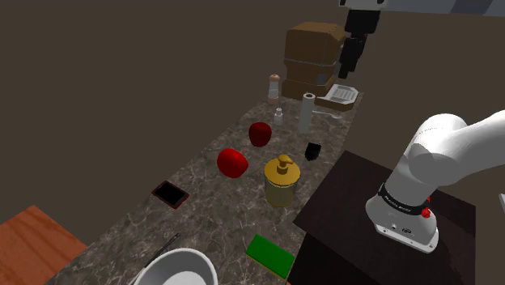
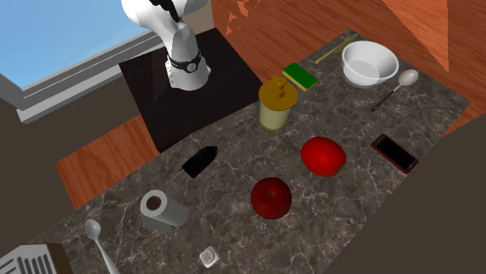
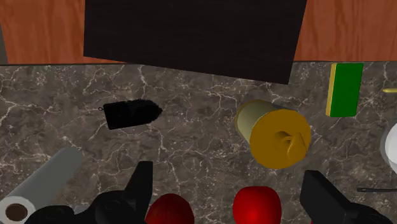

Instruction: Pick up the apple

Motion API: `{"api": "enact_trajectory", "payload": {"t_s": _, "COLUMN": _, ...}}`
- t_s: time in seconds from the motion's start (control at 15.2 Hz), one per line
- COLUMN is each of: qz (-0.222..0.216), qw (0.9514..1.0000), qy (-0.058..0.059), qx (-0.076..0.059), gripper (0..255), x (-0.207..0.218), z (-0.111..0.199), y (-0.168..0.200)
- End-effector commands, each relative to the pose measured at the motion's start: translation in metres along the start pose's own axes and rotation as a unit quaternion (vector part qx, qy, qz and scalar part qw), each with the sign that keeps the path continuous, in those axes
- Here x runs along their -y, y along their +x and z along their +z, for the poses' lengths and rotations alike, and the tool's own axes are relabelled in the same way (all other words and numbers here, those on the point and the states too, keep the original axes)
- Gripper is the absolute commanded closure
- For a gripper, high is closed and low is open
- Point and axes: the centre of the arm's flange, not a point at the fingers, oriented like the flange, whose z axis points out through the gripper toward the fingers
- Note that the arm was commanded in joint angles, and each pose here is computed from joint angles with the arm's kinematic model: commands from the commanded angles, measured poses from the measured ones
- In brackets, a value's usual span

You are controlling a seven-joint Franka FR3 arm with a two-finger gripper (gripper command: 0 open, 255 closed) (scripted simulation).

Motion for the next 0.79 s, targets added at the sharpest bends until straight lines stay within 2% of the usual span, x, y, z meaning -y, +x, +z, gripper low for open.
{"api": "enact_trajectory", "payload": {"t_s": 0.0, "qz": 0.000, "qw": 1.0000, "qy": 0.000, "qx": 0.000, "gripper": 0, "x": 0.000, "z": 0.000, "y": 0.000}}
{"api": "enact_trajectory", "payload": {"t_s": 0.33, "qz": -0.037, "qw": 0.9988, "qy": -0.004, "qx": -0.032, "gripper": 0, "x": -0.016, "z": 0.050, "y": 0.030}}
{"api": "enact_trajectory", "payload": {"t_s": 0.73, "qz": -0.081, "qw": 0.9942, "qy": -0.009, "qx": -0.070, "gripper": 0, "x": -0.034, "z": 0.108, "y": 0.071}}
